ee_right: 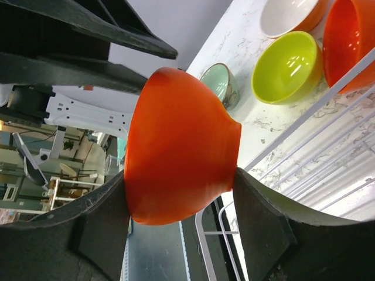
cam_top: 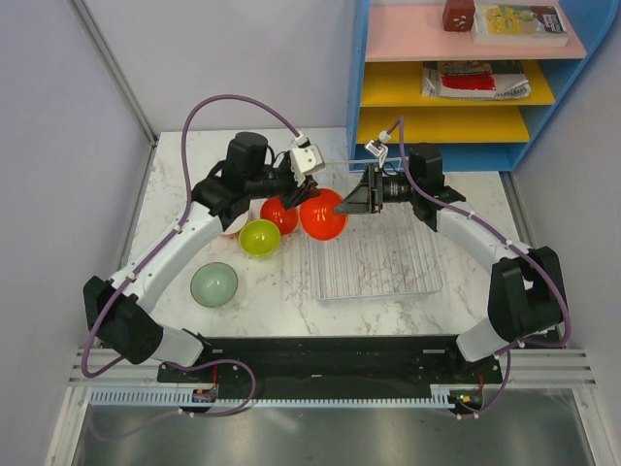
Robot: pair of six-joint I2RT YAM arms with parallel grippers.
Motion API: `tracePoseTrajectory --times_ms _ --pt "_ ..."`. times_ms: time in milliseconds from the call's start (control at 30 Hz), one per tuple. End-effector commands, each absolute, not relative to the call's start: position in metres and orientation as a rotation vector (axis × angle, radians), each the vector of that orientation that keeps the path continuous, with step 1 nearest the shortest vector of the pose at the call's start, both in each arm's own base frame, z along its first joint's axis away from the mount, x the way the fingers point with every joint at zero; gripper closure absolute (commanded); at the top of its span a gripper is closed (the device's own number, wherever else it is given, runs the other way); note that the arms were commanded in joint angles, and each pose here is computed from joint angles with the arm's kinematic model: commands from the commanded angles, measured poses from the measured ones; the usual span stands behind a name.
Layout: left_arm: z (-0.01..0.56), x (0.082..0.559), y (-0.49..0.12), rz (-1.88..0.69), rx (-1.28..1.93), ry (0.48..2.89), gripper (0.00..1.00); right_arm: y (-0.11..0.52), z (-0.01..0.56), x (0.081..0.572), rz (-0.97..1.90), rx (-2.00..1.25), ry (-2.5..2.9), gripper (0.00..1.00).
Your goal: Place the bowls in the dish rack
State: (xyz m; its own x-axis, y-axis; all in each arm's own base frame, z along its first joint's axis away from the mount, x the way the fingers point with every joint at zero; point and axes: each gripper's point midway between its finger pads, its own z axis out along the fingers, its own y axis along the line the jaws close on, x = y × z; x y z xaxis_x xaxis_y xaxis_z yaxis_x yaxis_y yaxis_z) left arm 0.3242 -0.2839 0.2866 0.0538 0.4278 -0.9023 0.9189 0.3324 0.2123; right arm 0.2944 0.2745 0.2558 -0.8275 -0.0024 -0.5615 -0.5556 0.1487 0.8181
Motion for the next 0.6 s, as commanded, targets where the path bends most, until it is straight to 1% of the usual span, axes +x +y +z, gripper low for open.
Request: tracePoseTrajectory --times_ms 0,67,133,167,200,233,267,333,367,400,433,467,500,567 --pt "0.312 0.322 -0.289 -0.595 1.237 1.469 0.58 0.274 0.260 0.295 1.638 -0.582 1.966 1.00" --pt "0.311 0.321 -0.288 -0.596 1.234 1.472 0.42 0.273 0.259 0.299 1.607 -0.569 1.973 1.00" --pt "0.311 0.324 -0.285 -0.573 1.212 1.483 0.31 0.271 0.254 0.302 1.561 -0.577 1.986 1.00" --pt "0.313 0.325 -0.281 -0.565 1.195 1.491 0.23 0.269 0.253 0.307 1.507 -0.561 2.005 1.00" --pt "0.315 0.329 -0.275 -0.546 1.172 1.502 0.19 0.264 0.247 0.305 1.471 -0.537 2.065 1.00" --pt "0.318 0.333 -0.269 -0.525 1.147 1.512 0.14 0.261 0.244 0.308 1.394 -0.584 2.053 1.00" --pt "0.321 0.333 -0.261 -0.506 1.121 1.519 0.01 0.256 0.249 0.315 1.317 -0.584 2.056 1.00" --pt "0.319 0.345 -0.238 -0.411 1.059 1.569 0.00 0.238 0.241 0.324 1.113 -0.529 2.131 1.00" --pt "0.312 0.346 -0.231 -0.381 1.054 1.592 0.00 0.231 0.249 0.328 1.024 -0.563 2.102 1.00" --pt "0.309 0.347 -0.218 -0.354 1.039 1.620 0.00 0.217 0.239 0.332 0.897 -0.531 2.166 1.00" --pt "0.304 0.350 -0.209 -0.319 1.020 1.646 0.00 0.211 0.238 0.333 0.845 -0.539 2.178 1.00" --pt "0.288 0.349 -0.202 -0.300 1.022 1.685 0.00 0.204 0.241 0.334 0.772 -0.579 2.167 1.00" --pt "0.279 0.349 -0.191 -0.275 1.014 1.720 0.00 0.189 0.230 0.335 0.654 -0.554 2.230 1.00" --pt "0.252 0.350 -0.179 -0.237 1.020 1.794 0.00 0.171 0.223 0.332 0.524 -0.586 2.261 1.00"
